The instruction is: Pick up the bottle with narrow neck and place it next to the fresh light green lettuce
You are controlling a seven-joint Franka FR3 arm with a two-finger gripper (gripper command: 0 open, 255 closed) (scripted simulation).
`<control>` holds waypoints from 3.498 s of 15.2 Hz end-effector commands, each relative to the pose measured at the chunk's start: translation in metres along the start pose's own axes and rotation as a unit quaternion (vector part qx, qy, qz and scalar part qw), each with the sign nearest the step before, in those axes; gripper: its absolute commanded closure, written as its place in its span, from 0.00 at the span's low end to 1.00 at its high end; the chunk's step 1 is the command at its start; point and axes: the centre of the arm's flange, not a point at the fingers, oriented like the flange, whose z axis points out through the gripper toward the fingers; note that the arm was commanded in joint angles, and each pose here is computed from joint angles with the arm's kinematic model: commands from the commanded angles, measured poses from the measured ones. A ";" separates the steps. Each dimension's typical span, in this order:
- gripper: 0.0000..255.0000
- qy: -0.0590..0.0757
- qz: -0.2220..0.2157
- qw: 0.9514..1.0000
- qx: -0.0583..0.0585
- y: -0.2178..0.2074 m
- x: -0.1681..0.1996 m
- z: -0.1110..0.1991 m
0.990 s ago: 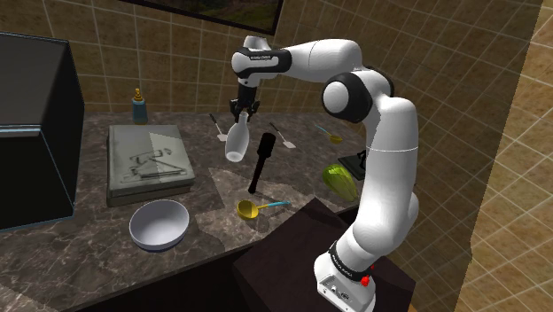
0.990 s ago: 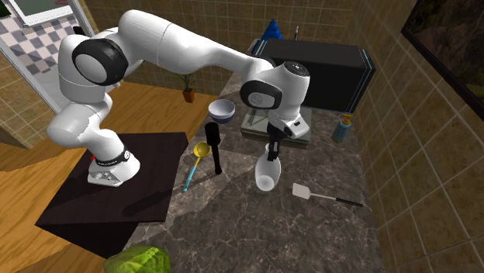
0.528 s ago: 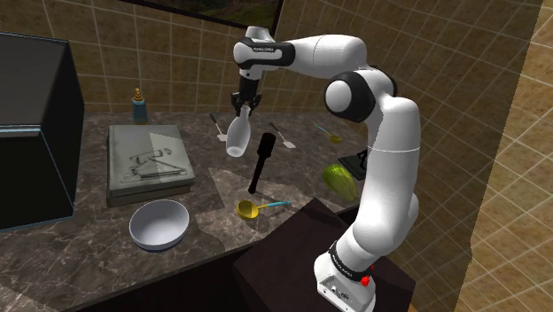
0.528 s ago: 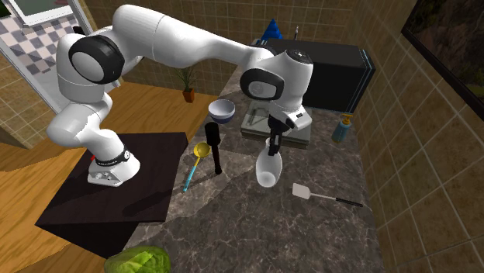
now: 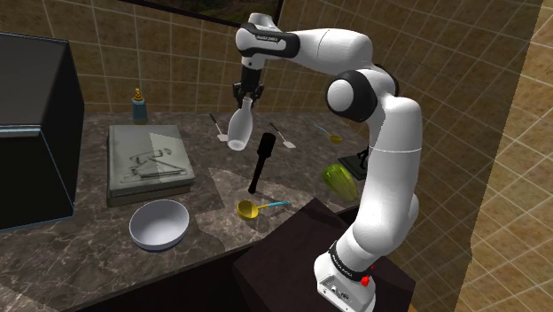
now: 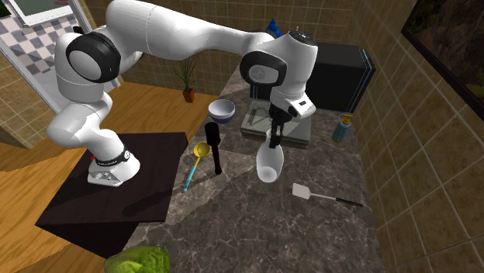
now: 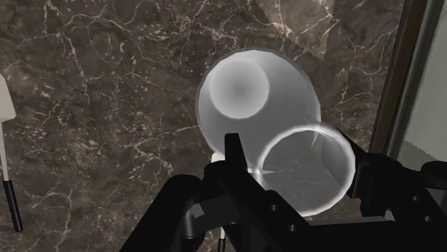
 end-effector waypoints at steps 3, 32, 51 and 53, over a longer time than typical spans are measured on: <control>1.00 0.000 0.000 1.000 0.000 0.000 -0.002 -0.022; 1.00 0.000 0.000 1.000 0.000 0.120 -0.065 -0.114; 1.00 0.000 0.000 1.000 0.000 0.347 -0.171 -0.105; 1.00 0.000 0.000 1.000 0.000 0.371 -0.182 -0.105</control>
